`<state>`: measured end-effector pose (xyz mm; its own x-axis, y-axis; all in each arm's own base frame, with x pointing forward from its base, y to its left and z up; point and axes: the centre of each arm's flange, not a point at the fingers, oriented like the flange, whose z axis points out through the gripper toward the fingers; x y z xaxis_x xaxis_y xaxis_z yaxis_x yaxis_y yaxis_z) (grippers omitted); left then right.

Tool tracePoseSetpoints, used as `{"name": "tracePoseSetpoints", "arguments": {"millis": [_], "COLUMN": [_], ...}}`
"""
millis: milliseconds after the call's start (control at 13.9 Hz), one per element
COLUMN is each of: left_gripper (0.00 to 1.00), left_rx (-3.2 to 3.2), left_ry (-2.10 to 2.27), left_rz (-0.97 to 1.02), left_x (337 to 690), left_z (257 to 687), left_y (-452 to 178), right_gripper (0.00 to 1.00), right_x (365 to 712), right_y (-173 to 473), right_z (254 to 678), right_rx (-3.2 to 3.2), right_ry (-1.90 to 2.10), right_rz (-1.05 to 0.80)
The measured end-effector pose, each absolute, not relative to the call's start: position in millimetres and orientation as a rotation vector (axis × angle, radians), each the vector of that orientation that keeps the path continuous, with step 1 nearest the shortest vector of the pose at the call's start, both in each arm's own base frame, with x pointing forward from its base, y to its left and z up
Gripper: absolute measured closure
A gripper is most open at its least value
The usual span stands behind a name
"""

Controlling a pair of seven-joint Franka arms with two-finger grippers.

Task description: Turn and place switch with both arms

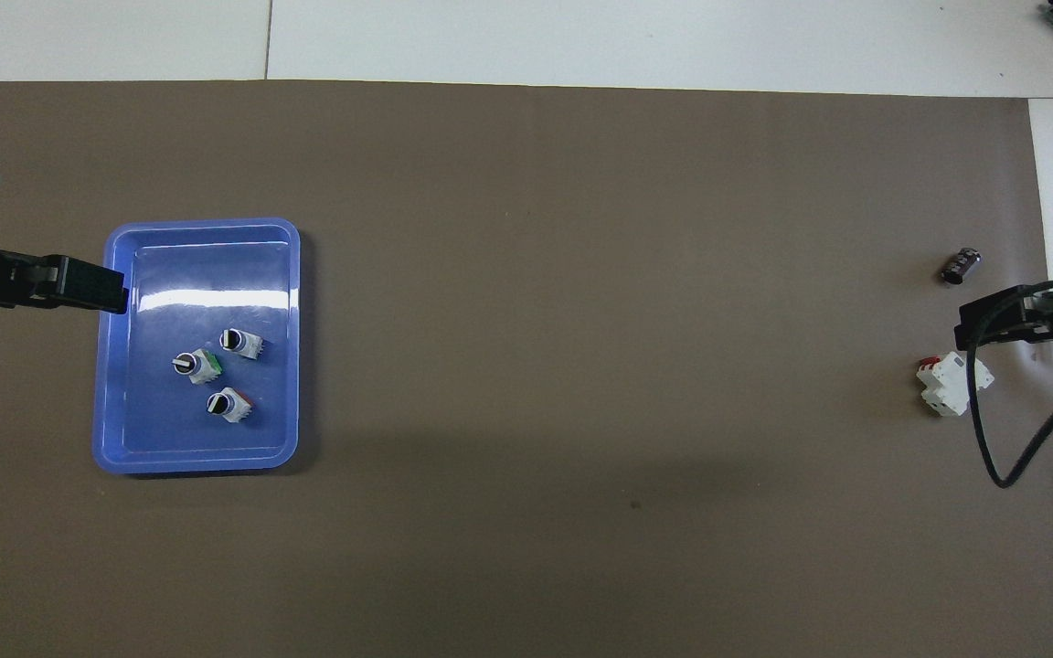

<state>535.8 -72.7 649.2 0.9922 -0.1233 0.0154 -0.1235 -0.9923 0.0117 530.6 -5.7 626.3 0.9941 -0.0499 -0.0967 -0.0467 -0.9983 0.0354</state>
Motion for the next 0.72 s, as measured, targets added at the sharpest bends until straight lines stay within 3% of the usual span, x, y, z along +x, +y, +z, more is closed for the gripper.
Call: {"name": "tracePoseSetpoints", "arguments": {"millis": [717], "left_gripper": [0.00], "left_rx": [3.132], "left_ry": [-0.135], "left_rz": [-0.075], "left_x": [523], "left_z": [652], "left_y": [-52], "right_gripper": [0.00], "right_x": [531], "right_y": [-6], "right_z": [626], "right_rx": [3.104], "right_ry": [-0.073], "right_rz": [-0.151]}}
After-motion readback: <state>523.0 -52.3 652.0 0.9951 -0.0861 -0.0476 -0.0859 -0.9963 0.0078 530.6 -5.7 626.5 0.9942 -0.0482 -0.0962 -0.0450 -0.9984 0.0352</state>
